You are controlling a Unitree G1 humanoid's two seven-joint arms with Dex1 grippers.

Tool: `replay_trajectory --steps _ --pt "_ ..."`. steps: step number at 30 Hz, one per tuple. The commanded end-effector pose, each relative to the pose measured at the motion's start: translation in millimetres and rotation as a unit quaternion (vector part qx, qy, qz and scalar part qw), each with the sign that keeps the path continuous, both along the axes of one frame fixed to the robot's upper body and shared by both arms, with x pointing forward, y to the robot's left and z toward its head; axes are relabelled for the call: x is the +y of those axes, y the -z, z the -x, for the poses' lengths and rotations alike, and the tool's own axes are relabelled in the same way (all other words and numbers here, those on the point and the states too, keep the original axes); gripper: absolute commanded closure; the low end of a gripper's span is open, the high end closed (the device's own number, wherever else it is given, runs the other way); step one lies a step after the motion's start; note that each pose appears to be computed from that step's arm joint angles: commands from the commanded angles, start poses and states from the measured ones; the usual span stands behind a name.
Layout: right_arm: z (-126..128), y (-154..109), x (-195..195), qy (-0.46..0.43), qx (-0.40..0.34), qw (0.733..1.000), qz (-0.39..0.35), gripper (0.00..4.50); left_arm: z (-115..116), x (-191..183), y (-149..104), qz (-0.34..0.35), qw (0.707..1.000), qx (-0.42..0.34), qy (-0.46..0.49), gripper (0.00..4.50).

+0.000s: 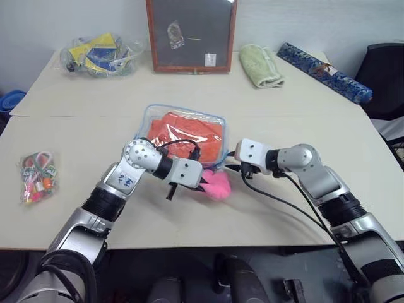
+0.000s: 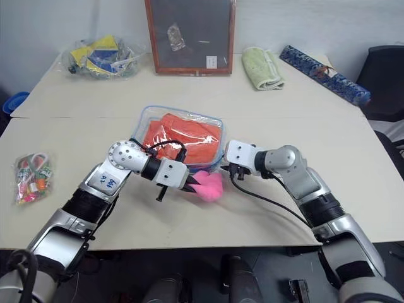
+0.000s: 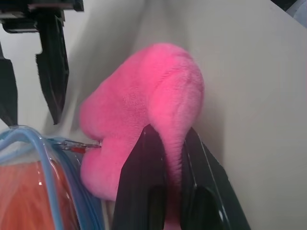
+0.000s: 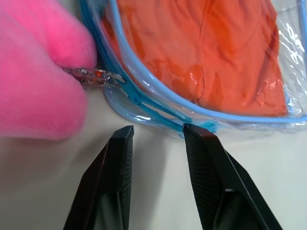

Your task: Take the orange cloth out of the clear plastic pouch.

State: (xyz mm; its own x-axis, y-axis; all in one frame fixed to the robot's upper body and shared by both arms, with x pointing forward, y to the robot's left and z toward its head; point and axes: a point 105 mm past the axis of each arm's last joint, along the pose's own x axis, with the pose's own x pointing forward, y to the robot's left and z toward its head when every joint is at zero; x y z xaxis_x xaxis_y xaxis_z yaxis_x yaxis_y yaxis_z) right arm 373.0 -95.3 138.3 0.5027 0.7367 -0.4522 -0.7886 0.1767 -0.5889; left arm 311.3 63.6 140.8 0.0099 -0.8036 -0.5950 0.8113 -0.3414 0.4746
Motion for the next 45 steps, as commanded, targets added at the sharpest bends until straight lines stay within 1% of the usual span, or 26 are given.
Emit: replay_trajectory --steps 1,5,7,12,18,23,32,38,41,44,45 --pt "-4 -12 10 -0.029 -0.034 0.999 0.003 2.81 2 5 -7 0.006 1.000 -0.006 -0.005 4.49" --pt "-6 -19 24 -0.045 -0.044 0.998 -0.018 2.81 3 5 -6 0.006 1.000 -0.005 -0.007 4.49" --pt "-4 -23 30 -0.057 -0.053 0.997 -0.016 2.81 4 5 -5 0.005 1.000 -0.004 -0.007 4.49" --pt "-4 -29 27 -0.057 -0.066 0.996 -0.008 2.81 5 4 -4 0.007 1.000 -0.005 -0.009 4.49" --pt "7 -37 34 -0.083 -0.080 0.993 -0.005 2.81 6 3 -3 0.012 1.000 -0.006 -0.012 4.49" --pt "8 -37 35 -0.084 -0.082 0.993 0.002 2.81 5 7 -5 0.020 1.000 -0.009 -0.023 4.49" --pt "9 -35 58 -0.104 -0.080 0.991 -0.002 2.81 5 6 -6 0.025 0.999 -0.010 -0.025 4.49" --pt "9 -17 68 -0.115 -0.057 0.992 0.007 2.81 6 4 -4 0.029 0.999 -0.009 -0.022 4.49" --pt "4 -13 69 -0.107 -0.057 0.993 0.005 3.47 7 3 -4 0.032 0.999 -0.009 -0.022 4.50" --pt "5 -16 64 -0.109 -0.056 0.992 -0.001 4.43 7 3 -5 0.037 0.999 -0.010 -0.025 4.50" --pt "6 -17 62 -0.111 -0.056 0.992 0.000 4.48 7 4 -5 0.038 0.999 -0.010 -0.028 4.50"
